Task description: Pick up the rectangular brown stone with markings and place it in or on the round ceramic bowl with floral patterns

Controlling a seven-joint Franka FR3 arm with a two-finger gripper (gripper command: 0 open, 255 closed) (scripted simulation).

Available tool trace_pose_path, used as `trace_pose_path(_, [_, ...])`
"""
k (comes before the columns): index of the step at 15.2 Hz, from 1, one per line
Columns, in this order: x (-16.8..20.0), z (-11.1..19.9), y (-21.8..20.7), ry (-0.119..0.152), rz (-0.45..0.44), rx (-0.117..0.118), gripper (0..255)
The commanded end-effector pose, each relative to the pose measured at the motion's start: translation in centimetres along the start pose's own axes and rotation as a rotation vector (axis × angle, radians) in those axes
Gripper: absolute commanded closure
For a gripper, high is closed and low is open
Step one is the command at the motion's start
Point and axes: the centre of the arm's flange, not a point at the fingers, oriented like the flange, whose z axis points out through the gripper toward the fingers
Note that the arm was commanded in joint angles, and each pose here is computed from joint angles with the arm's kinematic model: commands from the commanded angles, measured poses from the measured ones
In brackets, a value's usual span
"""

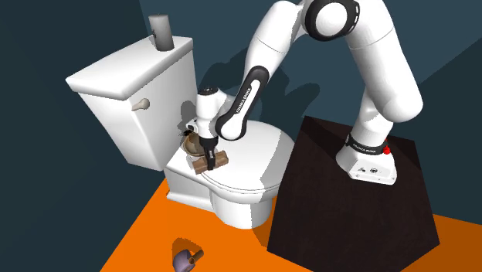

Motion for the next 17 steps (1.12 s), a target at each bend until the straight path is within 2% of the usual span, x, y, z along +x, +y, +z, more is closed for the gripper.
trace_pose_path(1, [0.0, -1.1, -0.1, 0.0, 0.0, 0.0, 255])
trace_pose_path(17, [0.8, -9.5, -0.4, 0.0, 0.0, 0.0, 255])
